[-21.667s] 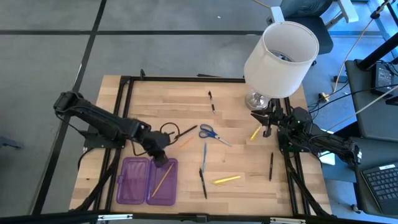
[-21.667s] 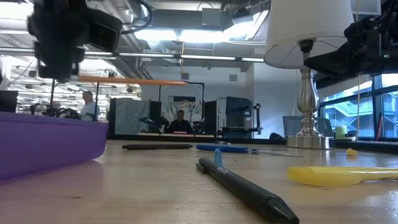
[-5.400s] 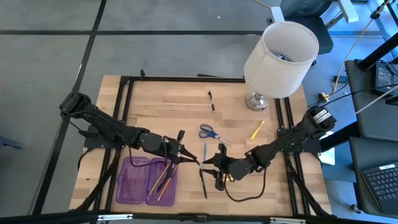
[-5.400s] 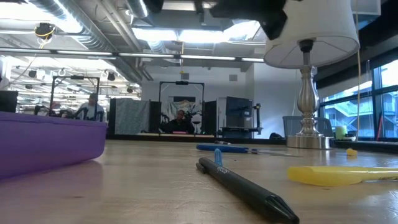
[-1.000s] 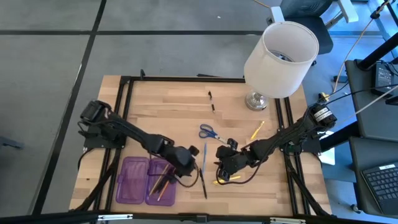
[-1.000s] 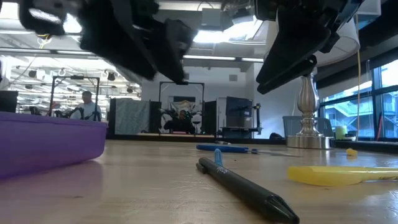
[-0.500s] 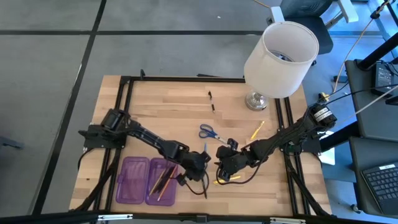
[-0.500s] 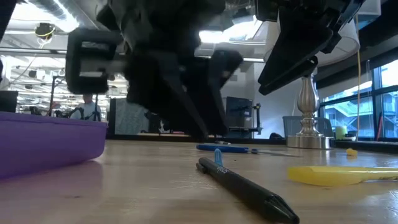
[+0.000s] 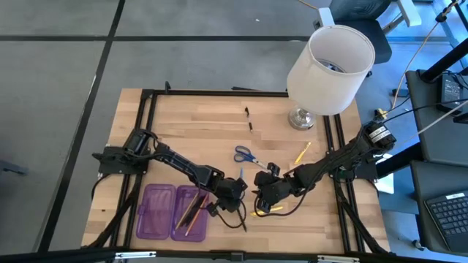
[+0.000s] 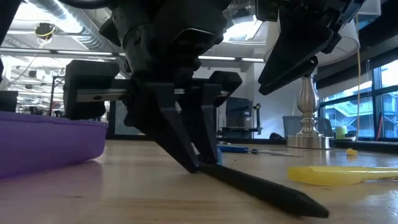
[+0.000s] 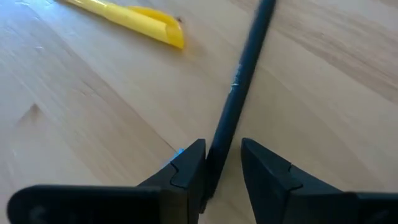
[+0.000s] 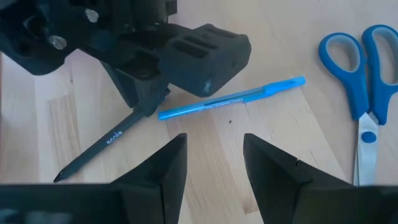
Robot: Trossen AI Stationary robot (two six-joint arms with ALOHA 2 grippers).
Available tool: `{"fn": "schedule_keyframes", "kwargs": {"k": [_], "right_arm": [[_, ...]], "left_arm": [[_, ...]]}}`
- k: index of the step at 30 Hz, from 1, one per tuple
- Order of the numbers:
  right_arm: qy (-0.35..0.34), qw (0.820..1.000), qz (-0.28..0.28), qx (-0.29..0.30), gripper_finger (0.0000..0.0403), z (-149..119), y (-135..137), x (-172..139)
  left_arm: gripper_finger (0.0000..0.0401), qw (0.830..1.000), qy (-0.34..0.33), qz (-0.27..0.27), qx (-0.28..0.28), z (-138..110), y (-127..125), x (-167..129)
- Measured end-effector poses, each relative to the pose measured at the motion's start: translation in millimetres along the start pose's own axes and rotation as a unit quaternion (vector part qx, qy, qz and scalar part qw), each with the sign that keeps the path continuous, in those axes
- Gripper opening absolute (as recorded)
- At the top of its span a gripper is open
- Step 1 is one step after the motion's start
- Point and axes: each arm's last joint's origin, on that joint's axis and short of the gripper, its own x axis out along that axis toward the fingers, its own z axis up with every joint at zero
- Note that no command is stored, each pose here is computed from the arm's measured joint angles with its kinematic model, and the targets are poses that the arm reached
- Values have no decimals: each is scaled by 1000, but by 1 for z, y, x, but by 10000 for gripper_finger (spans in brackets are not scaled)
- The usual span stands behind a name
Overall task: Pick & place school supplies into a supply box
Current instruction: Put the black pen into the violet box
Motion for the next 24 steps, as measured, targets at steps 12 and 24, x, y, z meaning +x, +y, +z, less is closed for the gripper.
{"fn": "schedule_keyframes", "kwargs": {"k": [12,24], "right_arm": [[0,1000,0,0,162,0,0,0],[0,1000,0,0,162,0,0,0]], "left_arm": [[92,999,33,-17,-30,-5,-4,-2],[38,997,50,-30,-46,-7,-8,-2]]}}
